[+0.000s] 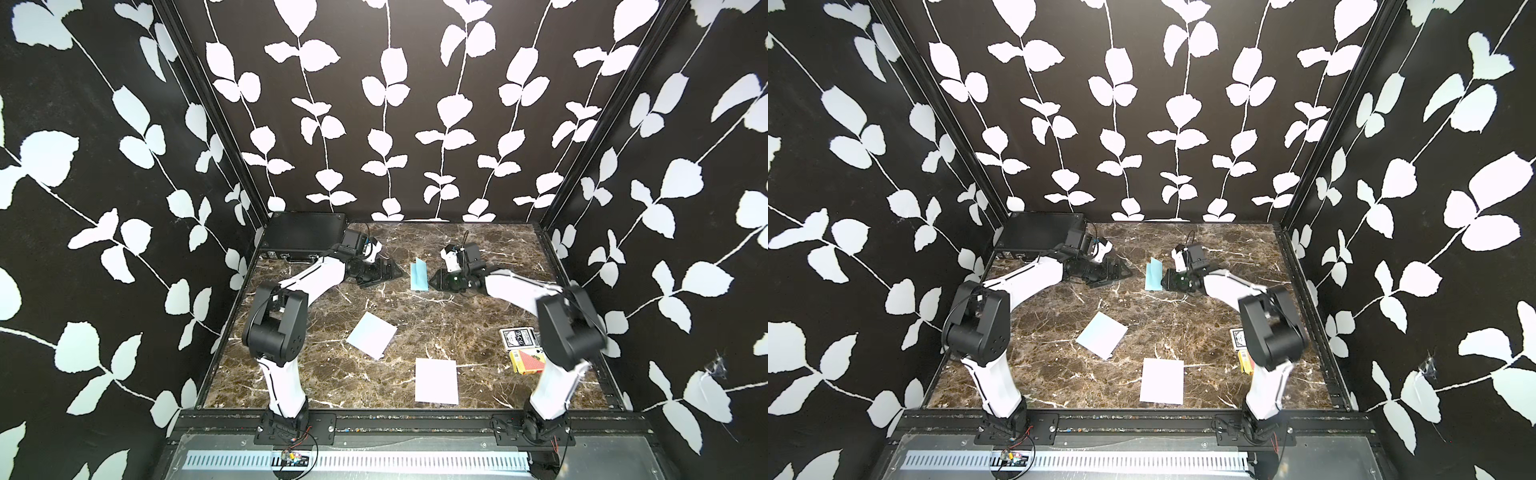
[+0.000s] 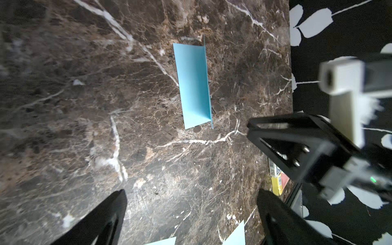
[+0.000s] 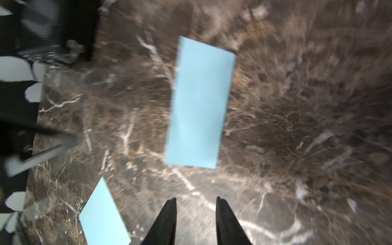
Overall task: Fold the square paper along the opposite sides
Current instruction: Place the paper at the center of the board, then pick up the paper from the center of the board.
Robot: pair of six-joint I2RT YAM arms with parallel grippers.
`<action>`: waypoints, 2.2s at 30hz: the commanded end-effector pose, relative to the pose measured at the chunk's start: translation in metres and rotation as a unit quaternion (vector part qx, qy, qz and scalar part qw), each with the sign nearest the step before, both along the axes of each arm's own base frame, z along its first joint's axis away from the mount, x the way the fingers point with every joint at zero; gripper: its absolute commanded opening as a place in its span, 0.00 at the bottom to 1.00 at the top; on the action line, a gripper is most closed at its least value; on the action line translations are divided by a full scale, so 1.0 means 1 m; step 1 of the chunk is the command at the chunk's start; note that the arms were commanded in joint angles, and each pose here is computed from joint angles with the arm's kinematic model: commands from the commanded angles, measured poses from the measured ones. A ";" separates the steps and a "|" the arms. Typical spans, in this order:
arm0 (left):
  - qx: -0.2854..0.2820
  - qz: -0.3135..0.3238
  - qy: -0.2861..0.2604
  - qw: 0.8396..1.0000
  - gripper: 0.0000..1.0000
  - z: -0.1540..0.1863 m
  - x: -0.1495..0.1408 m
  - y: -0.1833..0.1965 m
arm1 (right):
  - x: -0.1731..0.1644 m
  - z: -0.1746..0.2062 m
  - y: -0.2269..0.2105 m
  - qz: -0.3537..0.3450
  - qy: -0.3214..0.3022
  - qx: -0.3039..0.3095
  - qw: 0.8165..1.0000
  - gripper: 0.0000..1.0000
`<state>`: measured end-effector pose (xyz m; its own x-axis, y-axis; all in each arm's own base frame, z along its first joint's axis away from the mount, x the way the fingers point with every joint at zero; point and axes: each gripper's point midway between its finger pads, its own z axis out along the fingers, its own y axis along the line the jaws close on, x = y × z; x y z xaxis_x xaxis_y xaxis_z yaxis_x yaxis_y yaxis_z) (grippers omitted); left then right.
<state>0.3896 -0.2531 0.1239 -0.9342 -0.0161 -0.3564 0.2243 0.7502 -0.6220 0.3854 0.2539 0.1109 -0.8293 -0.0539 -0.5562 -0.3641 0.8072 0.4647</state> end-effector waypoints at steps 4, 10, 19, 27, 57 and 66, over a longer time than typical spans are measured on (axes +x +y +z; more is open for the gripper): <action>0.092 0.099 0.020 0.991 0.95 -0.013 -0.024 0.056 | -0.063 0.006 0.073 0.161 -0.147 -0.089 0.972 0.41; 0.128 0.189 0.060 0.972 0.94 -0.042 -0.051 0.114 | -0.100 -0.032 0.150 0.289 -0.199 -0.177 0.920 0.49; 0.157 0.233 0.075 0.957 0.95 -0.060 -0.076 0.152 | -0.077 -0.080 0.173 0.296 -0.219 -0.271 0.890 0.55; 0.145 0.239 0.080 0.957 0.94 -0.063 -0.081 0.154 | -0.087 -0.118 0.117 0.222 -0.164 -0.325 0.904 0.52; 0.103 0.132 0.154 0.974 0.85 -0.083 -0.154 0.060 | -0.135 -0.078 0.061 0.081 0.198 0.038 0.976 0.41; 0.117 0.108 0.175 0.972 0.84 -0.103 -0.145 0.041 | -0.161 -0.097 0.058 0.102 0.223 0.055 0.968 0.39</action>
<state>0.2519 -0.2137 0.0361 -0.9780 -0.1953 -0.0734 -0.1389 0.8717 -0.4699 0.2488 0.3197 0.0341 -0.9532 -0.1786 -0.2441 -0.3000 0.6618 0.6871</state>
